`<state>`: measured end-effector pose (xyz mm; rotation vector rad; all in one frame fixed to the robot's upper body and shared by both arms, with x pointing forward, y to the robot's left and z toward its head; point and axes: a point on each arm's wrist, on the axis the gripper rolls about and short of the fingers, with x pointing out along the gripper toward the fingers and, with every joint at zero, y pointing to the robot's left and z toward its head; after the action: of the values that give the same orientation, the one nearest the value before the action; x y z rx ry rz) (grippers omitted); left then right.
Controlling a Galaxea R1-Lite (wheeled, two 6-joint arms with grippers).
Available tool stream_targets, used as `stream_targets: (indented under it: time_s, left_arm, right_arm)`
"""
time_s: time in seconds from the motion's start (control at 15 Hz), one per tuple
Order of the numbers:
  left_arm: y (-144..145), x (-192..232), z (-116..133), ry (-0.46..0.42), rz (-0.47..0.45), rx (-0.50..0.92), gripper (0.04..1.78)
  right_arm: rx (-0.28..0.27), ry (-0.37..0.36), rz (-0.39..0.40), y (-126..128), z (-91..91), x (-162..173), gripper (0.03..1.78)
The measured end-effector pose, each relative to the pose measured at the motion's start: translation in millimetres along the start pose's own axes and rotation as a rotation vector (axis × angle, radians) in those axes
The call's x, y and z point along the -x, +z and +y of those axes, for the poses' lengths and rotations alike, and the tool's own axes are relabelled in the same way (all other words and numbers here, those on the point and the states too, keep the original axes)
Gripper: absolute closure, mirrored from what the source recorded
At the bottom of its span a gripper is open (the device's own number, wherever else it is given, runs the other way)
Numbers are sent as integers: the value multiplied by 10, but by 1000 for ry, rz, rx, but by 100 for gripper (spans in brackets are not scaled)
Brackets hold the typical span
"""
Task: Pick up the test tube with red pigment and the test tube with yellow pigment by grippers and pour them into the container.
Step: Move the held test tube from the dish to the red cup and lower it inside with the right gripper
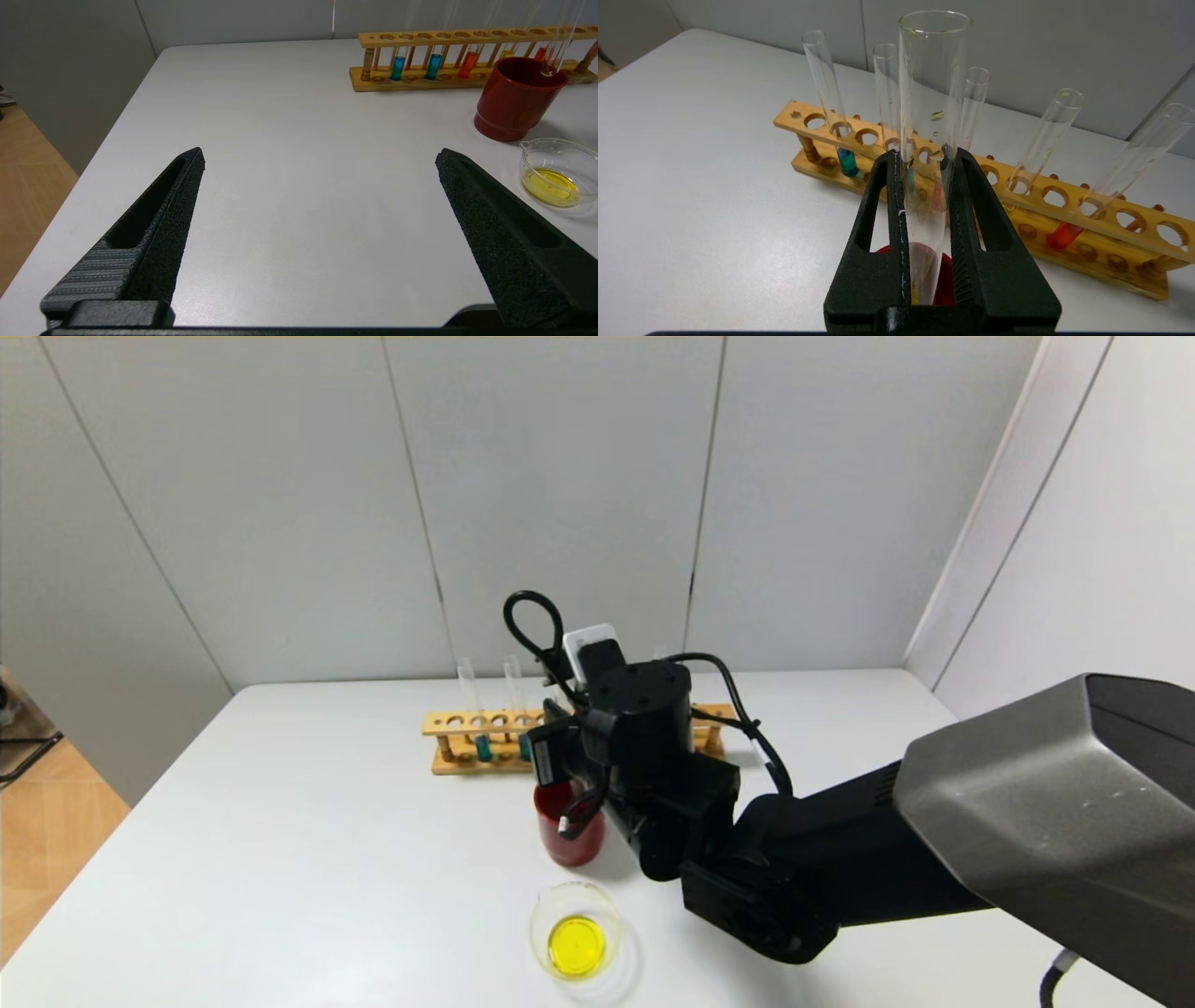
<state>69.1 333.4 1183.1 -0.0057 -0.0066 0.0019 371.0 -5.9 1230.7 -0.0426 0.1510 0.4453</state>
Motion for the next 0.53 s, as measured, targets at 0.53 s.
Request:
stream_targets:
  time_s: [0.53]
  left_arm:
    - [0,0,0,0,0,0,7]
  right_arm:
    - [29,34,65,-279,-26,-181,148]
